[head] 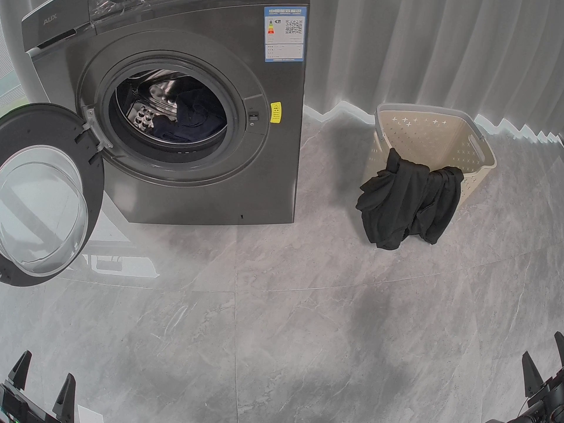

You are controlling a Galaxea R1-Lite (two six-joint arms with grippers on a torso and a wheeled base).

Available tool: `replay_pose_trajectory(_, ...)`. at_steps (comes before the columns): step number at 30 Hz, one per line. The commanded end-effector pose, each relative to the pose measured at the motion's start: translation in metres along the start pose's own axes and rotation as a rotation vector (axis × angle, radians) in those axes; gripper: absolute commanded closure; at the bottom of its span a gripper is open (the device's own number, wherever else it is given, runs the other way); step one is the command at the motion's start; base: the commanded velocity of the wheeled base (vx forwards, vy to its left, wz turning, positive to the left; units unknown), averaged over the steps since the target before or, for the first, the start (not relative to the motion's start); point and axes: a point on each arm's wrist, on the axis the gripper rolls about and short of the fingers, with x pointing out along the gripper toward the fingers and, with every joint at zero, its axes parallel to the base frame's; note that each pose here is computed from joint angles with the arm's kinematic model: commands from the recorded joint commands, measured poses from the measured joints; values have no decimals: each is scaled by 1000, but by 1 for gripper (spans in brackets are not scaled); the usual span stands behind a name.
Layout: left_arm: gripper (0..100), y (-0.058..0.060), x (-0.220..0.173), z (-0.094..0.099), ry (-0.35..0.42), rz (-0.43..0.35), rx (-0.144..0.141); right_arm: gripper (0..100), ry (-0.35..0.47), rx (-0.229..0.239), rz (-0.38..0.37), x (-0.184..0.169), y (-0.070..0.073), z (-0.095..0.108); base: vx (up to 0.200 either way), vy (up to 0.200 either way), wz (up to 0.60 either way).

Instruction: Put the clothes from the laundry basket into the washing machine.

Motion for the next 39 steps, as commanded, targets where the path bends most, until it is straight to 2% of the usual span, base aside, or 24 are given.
replay_pose_trajectory(1, 0, 0, 1, -5, 9, 0, -1, 0, 8, 0, 0, 1, 0, -5, 0, -200, 0)
replay_pose_trajectory(12, 0, 0, 1, -5, 9, 5, -9, 0, 8, 0, 0, 1, 0, -5, 0, -200, 0)
replay_pose_trajectory(18, 0, 0, 1, -5, 9, 5, -3, 0, 8, 0, 0, 1, 0, -5, 0, 0, 0)
replay_pose_trajectory(36, 0, 0, 1, -4, 20, 1, -1, 0, 8, 0, 0, 1, 0, -5, 200, 0, 0)
replay_pose_trajectory(39, 0, 0, 1, -5, 20, 1, -7, 0, 8, 0, 0, 1, 0, -5, 0, 0, 0)
